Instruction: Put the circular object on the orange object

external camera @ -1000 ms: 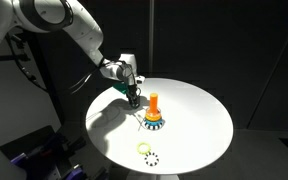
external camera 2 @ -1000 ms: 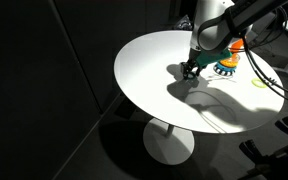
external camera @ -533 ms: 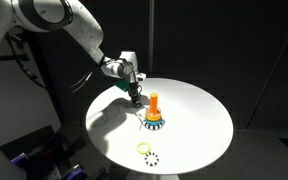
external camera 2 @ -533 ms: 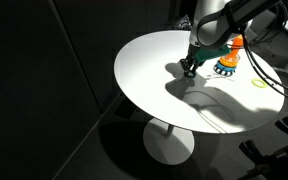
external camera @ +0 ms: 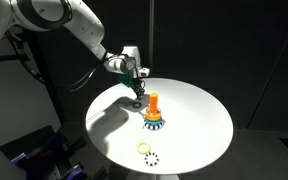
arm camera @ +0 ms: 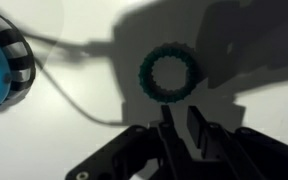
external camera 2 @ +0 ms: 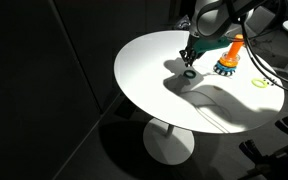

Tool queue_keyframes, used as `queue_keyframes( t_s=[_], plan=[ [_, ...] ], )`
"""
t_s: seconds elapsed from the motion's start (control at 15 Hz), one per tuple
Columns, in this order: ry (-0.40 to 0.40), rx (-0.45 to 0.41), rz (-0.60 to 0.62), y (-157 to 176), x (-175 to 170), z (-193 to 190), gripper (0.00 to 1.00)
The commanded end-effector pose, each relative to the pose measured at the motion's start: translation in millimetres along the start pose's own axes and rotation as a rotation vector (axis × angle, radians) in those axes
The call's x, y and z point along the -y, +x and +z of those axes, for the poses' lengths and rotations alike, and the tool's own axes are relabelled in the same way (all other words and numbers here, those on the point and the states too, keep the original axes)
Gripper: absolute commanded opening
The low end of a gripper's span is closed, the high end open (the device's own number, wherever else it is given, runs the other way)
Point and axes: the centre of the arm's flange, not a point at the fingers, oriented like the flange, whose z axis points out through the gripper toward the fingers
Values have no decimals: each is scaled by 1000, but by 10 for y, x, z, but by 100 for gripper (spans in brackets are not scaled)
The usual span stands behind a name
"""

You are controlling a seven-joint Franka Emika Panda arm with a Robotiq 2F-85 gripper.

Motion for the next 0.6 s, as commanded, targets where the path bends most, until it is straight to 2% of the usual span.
queue_keyframes(
  t_s=[0.0,0.4,0.53],
  plan=[
    [1,2,31,66,-20,-88,54],
    [-4,13,34,34,-13,-27,99],
    [-6,22,34,11,-7,16,100]
  ],
)
